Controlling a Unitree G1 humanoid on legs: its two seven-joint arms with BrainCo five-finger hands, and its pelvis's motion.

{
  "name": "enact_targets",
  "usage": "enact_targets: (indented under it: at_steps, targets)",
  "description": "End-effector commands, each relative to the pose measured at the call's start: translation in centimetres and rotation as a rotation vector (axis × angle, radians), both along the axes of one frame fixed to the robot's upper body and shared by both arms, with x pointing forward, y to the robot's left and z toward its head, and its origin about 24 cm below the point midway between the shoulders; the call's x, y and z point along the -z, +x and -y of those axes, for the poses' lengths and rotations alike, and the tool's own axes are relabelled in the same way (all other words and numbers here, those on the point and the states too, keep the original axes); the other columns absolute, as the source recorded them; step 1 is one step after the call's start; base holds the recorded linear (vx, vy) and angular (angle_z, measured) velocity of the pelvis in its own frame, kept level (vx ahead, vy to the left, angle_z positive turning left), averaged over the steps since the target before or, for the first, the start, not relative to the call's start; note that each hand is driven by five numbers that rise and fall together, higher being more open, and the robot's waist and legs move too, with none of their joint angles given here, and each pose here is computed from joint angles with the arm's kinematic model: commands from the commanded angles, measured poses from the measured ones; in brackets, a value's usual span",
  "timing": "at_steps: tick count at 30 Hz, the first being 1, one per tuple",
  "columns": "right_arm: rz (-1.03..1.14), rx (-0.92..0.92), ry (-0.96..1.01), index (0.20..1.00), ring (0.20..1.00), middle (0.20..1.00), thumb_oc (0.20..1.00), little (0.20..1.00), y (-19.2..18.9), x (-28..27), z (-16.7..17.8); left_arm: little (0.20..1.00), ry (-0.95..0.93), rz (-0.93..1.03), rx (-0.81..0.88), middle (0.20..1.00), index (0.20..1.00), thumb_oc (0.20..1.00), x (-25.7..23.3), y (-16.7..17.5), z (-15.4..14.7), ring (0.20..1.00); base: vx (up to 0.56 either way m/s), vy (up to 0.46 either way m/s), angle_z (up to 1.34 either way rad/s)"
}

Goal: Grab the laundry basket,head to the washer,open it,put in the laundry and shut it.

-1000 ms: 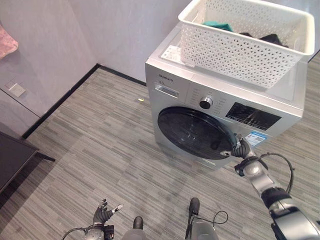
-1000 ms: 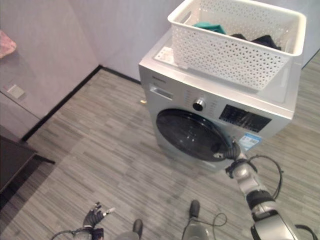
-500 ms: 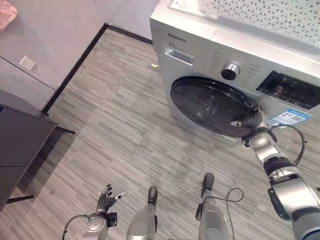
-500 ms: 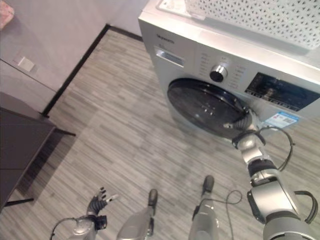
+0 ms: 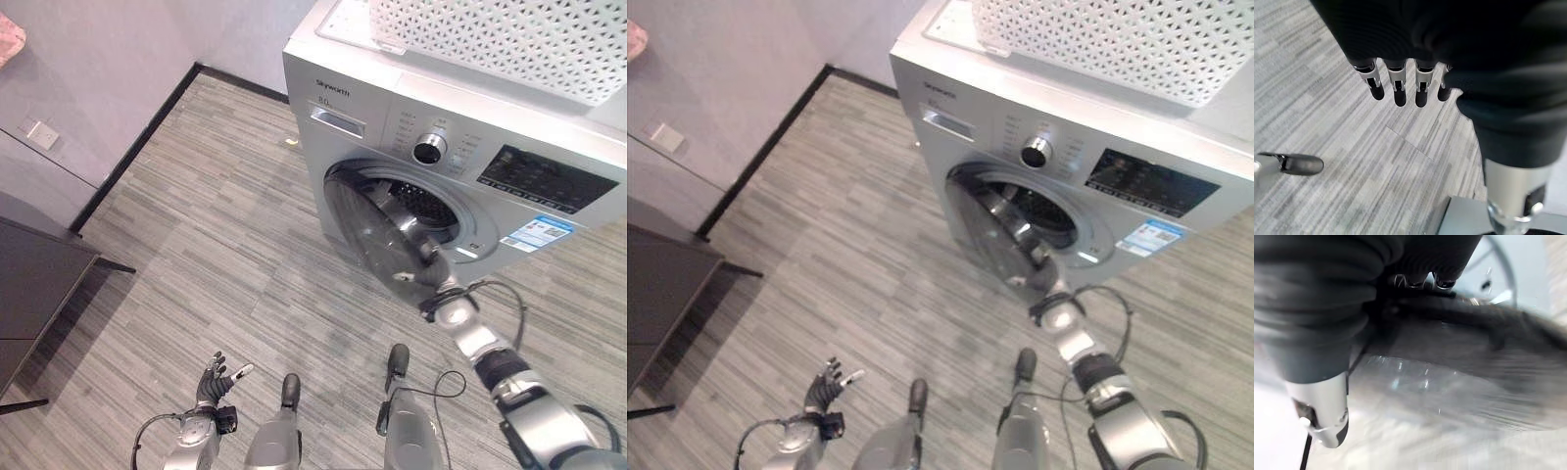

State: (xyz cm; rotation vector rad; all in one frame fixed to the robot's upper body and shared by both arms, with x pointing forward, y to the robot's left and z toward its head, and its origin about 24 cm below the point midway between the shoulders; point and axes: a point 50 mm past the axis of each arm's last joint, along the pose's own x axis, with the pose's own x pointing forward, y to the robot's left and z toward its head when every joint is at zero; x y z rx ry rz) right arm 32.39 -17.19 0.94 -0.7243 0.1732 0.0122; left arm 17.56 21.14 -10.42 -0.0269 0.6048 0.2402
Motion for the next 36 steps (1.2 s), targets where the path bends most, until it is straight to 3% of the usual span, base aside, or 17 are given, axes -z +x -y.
enact_targets:
  at_steps: [1, 3, 6, 7, 12, 15, 20, 21, 24, 26, 30, 32, 36]
  targets:
    - [-0.003, -0.221, 0.164, 1.0, 1.0, 1.0, 1.0, 1.0, 0.0, -0.6, -6.0, 1.0, 0.098, 0.116, 0.09, 1.0, 1.0, 1.0, -2.4, 0.8, -1.6, 1.0, 0.0, 0.011, 0.08]
    - [-0.005, -0.252, 0.193, 1.0, 1.0, 1.0, 1.0, 1.0, -0.3, -0.6, -6.7, 1.0, 0.089, 0.164, 0.106, 1.0, 1.0, 1.0, -3.4, 1.1, -1.8, 1.0, 0.0, 0.017, 0.05]
    - [-0.131, -0.237, 0.218, 1.0, 1.0, 1.0, 1.0, 1.0, -3.4, 2.8, -5.5, 1.0, 0.209, 0.608, 0.39, 1.0, 1.0, 1.0, -15.3, 3.6, -3.7, 1.0, 0.03, 0.028, 0.05]
    - [-0.17, -0.217, 0.218, 1.0, 1.0, 1.0, 1.0, 1.0, -4.0, 3.8, -5.0, 1.0, 0.232, 0.674, 0.46, 1.0, 1.0, 1.0, -17.6, 3.8, -3.6, 1.0, 0.04, 0.013, 0.1]
    - [-0.467, -0.08, 0.111, 1.0, 1.0, 1.0, 1.0, 1.0, -9.9, 10.1, 0.0, 1.0, 0.262, 0.849, 1.046, 1.0, 1.0, 1.0, -29.1, 2.8, -0.1, 1.0, 0.06, -0.006, 0.02]
    - [-0.58, -0.067, 0.143, 1.0, 1.0, 1.0, 1.0, 1.0, -12.9, 12.1, 0.5, 1.0, 0.184, 0.996, 1.221, 1.0, 1.0, 1.0, -33.2, 2.1, 2.6, 1.0, 0.07, -0.022, -0.16]
    - [-0.623, -0.115, 0.142, 1.0, 1.0, 1.0, 1.0, 1.0, -13.9, 12.9, -0.8, 1.0, -0.099, 0.987, 1.251, 1.0, 1.0, 1.0, -32.1, 2.8, 4.4, 1.0, 0.04, 0.001, -0.25]
    - [-0.608, -0.161, 0.122, 1.0, 1.0, 1.0, 1.0, 1.0, -13.5, 12.6, -1.6, 1.0, -0.282, 0.893, 1.233, 1.0, 1.0, 1.0, -29.5, 3.9, 5.7, 1.0, 0.0, 0.019, -0.27]
    - [-0.573, -0.2, 0.084, 1.0, 1.0, 1.0, 1.0, 1.0, -12.7, 12.0, -2.1, 1.0, -0.456, 0.703, 1.214, 1.0, 1.0, 1.0, -24.7, 5.5, 8.0, 1.0, 0.01, 0.019, -0.31]
    - [-0.527, -0.173, 0.056, 1.0, 1.0, 1.0, 1.0, 1.0, -11.9, 11.3, -1.1, 1.0, -0.434, 0.581, 1.122, 1.0, 1.0, 1.0, -19.8, 7.1, 9.2, 1.0, 0.01, 0.028, -0.58]
    - [-0.497, -0.111, 0.052, 1.0, 1.0, 1.0, 1.0, 1.0, -11.7, 10.8, 0.2, 1.0, -0.404, 0.543, 0.903, 1.0, 1.0, 1.0, -15.6, 8.4, 9.6, 1.0, 0.0, 0.01, -0.21]
    - [-0.472, -0.048, 0.071, 1.0, 1.0, 1.0, 1.0, 1.0, -11.6, 10.4, 1.1, 1.0, -0.439, 0.478, 0.693, 1.0, 1.0, 1.0, -12.3, 8.0, 9.5, 1.0, 0.0, 0.0, 0.0]
    - [-0.469, -0.016, 0.09, 1.0, 1.0, 1.0, 1.0, 1.0, -11.8, 10.3, 1.5, 1.0, -0.37, 0.428, 0.589, 1.0, 1.0, 1.0, -10.5, 7.7, 8.1, 1.0, 0.0, -0.012, -0.06]
